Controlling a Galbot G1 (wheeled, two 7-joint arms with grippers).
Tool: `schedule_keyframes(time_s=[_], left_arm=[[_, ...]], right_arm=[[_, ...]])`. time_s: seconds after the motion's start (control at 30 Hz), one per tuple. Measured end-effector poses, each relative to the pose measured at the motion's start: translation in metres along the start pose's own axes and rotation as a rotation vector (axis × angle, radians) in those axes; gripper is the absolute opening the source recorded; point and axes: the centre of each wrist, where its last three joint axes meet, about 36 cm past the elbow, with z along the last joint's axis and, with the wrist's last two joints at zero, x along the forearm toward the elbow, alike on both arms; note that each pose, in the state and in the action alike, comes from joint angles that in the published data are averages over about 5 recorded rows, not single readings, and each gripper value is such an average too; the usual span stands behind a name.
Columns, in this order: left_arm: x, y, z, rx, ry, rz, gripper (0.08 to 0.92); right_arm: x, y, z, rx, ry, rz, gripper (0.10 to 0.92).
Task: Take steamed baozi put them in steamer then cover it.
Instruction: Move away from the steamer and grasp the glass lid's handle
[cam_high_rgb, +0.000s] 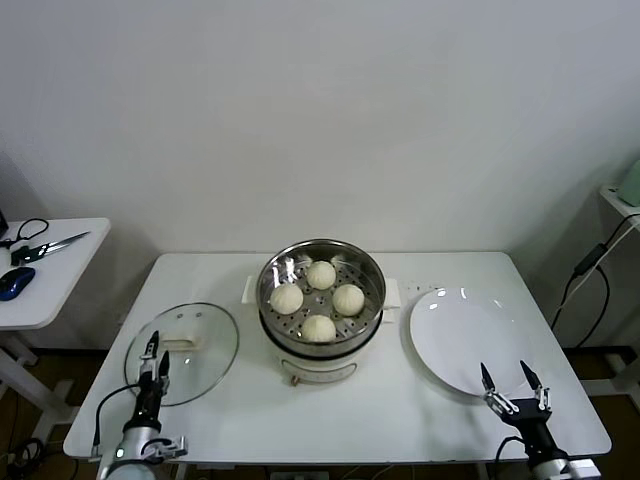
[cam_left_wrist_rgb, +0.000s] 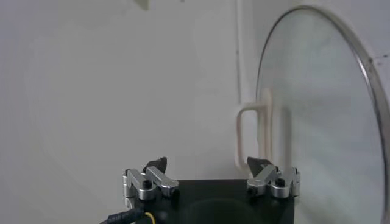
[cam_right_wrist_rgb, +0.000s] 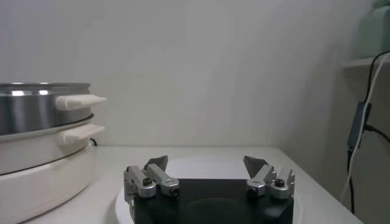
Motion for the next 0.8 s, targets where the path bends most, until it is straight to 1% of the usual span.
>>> schedule_keyframes(time_s=[0.23,0.33,0.43,0.6,0.8], left_arm=[[-0.025,-0.002,0.0,-0.002,-0.012,-0.001,0.823],[-0.033,-0.003,0.001,0.0,-0.017,0.004,0.801],[-0.038,-0.005,0.004,-0.001,-0.02,0.015,0.732],[-0.04,-0.011,0.008,-0.004,-0.021,0.037,0.585],[-0.041,-0.014,0.012,-0.004,-0.026,0.048,0.411]], right_arm=[[0.008,0.002,0.001,-0.001,0.001,0.008,0.823],[0.011,0.004,0.001,-0.002,-0.001,0.008,0.823],[0.013,0.006,0.0,-0.005,-0.004,0.008,0.823],[0.014,0.011,-0.002,-0.008,-0.013,0.006,0.823],[0.013,0.015,-0.005,-0.01,-0.023,0.005,0.823]])
